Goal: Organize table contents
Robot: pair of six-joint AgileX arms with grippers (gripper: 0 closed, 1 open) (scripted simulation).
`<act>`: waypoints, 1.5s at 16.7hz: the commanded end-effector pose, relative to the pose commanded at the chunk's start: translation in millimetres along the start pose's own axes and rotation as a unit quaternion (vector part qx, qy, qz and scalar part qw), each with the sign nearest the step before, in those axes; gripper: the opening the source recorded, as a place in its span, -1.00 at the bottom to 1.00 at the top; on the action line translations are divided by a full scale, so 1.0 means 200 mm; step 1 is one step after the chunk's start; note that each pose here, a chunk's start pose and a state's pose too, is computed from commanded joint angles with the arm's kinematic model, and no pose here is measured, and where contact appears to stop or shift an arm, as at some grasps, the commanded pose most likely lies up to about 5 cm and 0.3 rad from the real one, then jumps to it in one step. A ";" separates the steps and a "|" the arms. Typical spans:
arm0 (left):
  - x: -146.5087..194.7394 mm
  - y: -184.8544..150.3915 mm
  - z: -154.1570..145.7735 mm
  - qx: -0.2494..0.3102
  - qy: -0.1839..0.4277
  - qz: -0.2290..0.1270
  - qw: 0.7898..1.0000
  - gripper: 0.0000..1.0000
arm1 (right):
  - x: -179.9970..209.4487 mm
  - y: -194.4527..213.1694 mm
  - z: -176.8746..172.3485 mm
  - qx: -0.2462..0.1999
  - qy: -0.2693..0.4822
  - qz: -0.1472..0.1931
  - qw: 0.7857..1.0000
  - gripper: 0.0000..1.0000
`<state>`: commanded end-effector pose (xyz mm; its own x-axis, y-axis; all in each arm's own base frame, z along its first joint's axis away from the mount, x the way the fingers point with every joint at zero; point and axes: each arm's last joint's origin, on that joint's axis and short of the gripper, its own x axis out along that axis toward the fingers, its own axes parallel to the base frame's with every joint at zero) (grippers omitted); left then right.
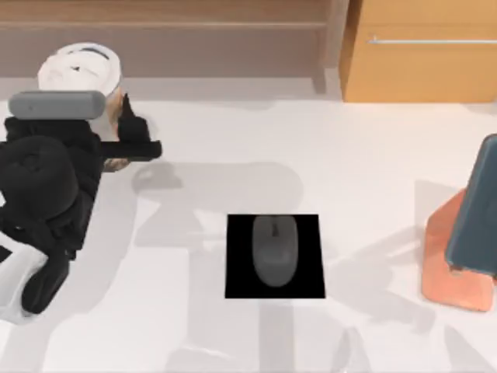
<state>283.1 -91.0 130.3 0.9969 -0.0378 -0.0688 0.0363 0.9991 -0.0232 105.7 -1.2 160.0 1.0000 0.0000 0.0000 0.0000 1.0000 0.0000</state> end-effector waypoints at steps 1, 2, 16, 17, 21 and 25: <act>0.03 0.00 0.04 0.002 -0.010 -0.002 1.000 -1.00 | 0.00 0.00 0.00 0.000 0.000 0.000 1.000 1.00; 0.06 0.00 0.09 0.005 -0.019 -0.004 1.000 -1.00 | 0.00 0.00 0.00 0.000 0.000 0.000 1.000 1.00; 0.64 0.22 0.70 0.031 -0.002 0.000 1.000 -1.00 | 0.00 0.00 0.00 0.000 0.000 0.000 1.000 1.00; 0.68 0.25 0.72 0.027 0.009 0.002 1.000 -1.00 | 0.00 0.00 0.00 0.000 0.000 0.000 1.000 1.00; 0.80 0.33 0.75 0.012 0.050 0.005 0.999 -1.00 | 0.00 0.00 0.00 0.000 0.000 0.000 1.000 1.00; 0.83 0.35 0.75 0.006 0.066 0.004 0.998 -1.00 | 0.00 0.00 0.00 0.000 0.000 0.000 1.000 1.00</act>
<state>461.1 -24.4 266.3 0.9795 -0.0321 -0.1989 0.0309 0.9995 -0.0093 105.7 -1.2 160.0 1.0000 0.0000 0.0000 0.0000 1.0000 0.0000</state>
